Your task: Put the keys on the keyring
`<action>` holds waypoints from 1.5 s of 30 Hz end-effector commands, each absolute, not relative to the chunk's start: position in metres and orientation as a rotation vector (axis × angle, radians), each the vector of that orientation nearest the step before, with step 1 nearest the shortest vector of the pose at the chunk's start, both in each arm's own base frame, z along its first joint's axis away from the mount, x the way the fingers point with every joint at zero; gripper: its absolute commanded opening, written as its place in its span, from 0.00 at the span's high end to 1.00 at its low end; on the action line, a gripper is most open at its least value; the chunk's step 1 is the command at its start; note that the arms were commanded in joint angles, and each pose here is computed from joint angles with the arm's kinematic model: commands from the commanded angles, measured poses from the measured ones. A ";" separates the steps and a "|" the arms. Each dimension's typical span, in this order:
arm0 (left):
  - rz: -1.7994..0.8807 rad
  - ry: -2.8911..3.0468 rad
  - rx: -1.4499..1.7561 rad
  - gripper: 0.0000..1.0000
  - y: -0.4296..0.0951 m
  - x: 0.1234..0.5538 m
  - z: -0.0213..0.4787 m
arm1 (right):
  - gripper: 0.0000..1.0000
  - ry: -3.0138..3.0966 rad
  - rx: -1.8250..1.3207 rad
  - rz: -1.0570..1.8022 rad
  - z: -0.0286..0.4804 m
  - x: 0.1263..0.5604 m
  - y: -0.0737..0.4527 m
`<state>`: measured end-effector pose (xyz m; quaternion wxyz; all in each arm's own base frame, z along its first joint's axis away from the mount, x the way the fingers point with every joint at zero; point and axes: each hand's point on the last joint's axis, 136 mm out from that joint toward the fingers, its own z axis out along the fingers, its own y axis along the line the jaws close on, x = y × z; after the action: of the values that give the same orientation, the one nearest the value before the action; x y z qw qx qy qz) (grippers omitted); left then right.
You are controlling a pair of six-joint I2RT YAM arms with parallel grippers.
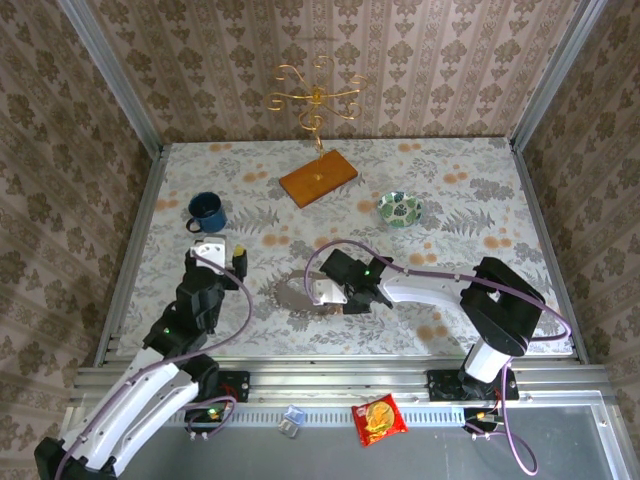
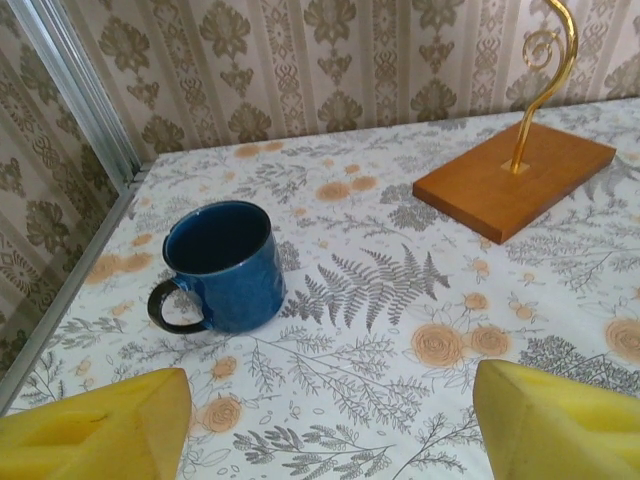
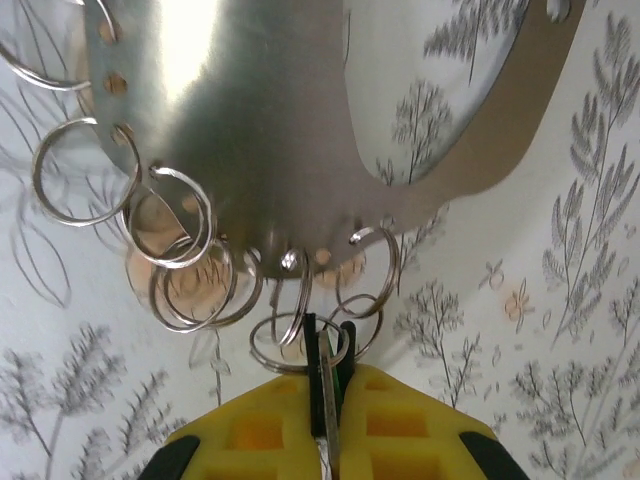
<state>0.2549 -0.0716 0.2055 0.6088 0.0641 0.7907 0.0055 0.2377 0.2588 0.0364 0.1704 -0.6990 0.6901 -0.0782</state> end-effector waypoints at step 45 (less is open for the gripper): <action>0.223 1.863 -0.040 0.00 0.020 0.363 0.127 | 0.36 1.883 -0.054 -0.003 0.100 0.393 0.015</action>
<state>0.3444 0.0231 0.1002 0.5448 -0.0291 0.8314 0.1050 0.3743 0.0160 0.0656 0.5385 -0.0350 0.8418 -0.0128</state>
